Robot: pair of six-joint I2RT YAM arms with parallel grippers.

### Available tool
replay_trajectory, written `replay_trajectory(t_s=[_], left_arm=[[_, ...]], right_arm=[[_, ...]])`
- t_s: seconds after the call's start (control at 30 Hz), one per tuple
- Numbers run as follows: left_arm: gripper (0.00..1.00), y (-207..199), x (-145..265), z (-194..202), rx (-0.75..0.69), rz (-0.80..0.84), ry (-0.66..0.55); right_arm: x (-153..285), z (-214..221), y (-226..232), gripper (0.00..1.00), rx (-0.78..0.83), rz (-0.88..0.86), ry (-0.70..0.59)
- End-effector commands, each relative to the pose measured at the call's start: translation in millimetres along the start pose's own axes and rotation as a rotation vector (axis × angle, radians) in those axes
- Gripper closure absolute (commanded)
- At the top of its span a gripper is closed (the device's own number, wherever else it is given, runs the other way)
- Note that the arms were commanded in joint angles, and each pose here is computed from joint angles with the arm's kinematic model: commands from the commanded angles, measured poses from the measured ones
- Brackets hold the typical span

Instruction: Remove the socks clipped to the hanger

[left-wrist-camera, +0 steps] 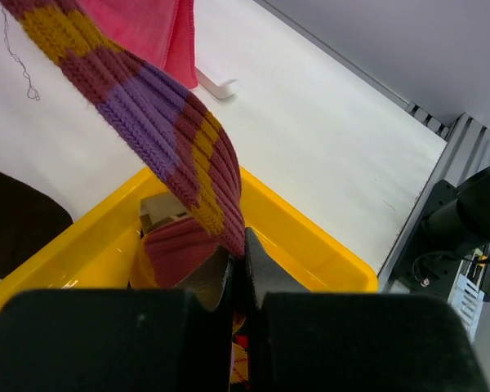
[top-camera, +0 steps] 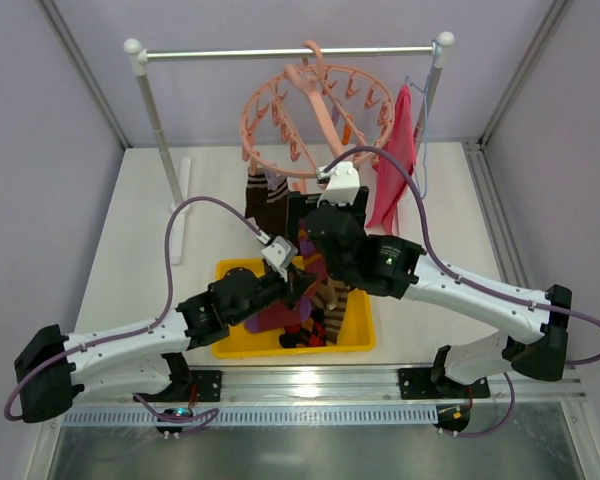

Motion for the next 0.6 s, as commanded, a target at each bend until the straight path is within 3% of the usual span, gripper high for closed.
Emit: replay_trajectory(t_s=[0.0, 0.57], left_arm=[[1.00, -4, -1, -23, 0.025, 0.008, -0.056], [1.00, -14, 10, -36, 0.026, 0.047, -0.107]], right_arm=[[7, -18, 9, 0.00, -0.024, -0.007, -0.047], [-18, -24, 32, 0.00, 0.046, 0.043, -0.079]])
Point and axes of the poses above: each gripper's point midway between its finger pads, its own x axis back along the fingers, its own y axis along the line the jaws close on, z = x × y, the point moved 4 cm from there along x, back along the fingers, and after that the axes turned 15 degrees about -x, right-handed, at the moved point
